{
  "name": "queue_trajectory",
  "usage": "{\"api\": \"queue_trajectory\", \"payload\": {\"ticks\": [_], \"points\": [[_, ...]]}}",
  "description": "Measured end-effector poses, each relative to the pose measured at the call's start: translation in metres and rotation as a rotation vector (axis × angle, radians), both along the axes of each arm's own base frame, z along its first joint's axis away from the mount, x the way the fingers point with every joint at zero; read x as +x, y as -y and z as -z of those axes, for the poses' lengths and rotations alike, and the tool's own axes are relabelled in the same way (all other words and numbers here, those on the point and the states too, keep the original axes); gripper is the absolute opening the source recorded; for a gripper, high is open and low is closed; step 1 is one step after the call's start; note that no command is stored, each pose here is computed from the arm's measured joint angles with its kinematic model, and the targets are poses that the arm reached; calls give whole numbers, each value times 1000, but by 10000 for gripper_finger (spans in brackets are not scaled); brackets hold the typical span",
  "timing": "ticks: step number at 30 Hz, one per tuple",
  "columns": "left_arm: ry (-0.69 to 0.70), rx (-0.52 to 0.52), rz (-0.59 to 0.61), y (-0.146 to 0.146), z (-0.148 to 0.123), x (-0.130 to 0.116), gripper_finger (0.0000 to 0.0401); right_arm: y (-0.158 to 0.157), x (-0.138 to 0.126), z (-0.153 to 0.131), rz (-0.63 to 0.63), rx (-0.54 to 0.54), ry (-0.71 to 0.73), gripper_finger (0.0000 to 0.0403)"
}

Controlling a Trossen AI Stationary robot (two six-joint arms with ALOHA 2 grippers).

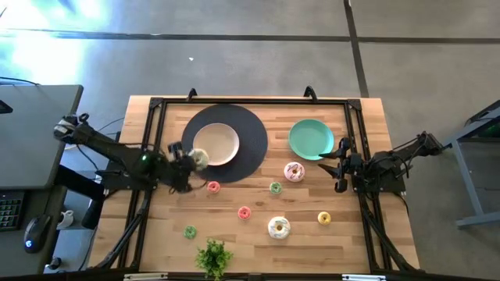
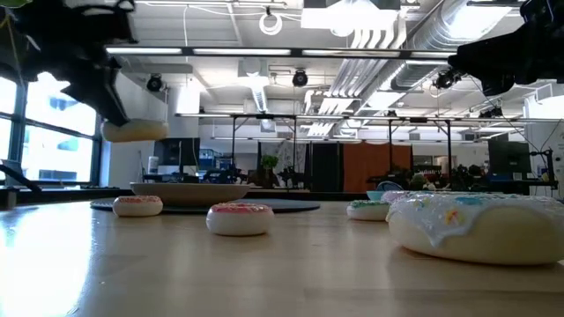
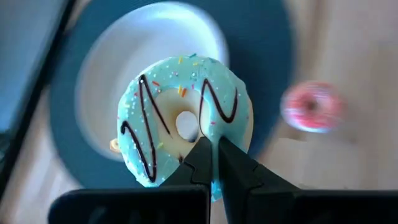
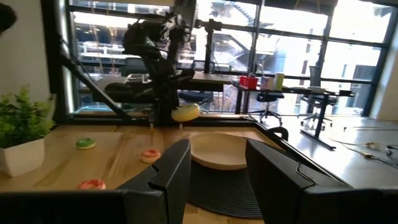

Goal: Pick & Place donuts
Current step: Put the big blue donut on the white plate

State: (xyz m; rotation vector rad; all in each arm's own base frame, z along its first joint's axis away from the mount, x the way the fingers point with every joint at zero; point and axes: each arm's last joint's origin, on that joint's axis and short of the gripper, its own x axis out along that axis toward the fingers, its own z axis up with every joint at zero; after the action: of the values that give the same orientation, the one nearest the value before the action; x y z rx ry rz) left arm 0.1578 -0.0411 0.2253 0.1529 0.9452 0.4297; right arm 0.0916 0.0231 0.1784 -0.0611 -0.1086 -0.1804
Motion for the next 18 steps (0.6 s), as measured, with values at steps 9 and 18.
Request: {"api": "queue_trajectory", "payload": {"ticks": [9, 18], "points": [[1, -141, -101, -60, -1, 20, 5, 1, 0, 0, 45, 5, -3, 152], [-64, -232, -172, -109, 17, 29, 5, 1, 0, 5, 42, 77, -29, 152]]}}
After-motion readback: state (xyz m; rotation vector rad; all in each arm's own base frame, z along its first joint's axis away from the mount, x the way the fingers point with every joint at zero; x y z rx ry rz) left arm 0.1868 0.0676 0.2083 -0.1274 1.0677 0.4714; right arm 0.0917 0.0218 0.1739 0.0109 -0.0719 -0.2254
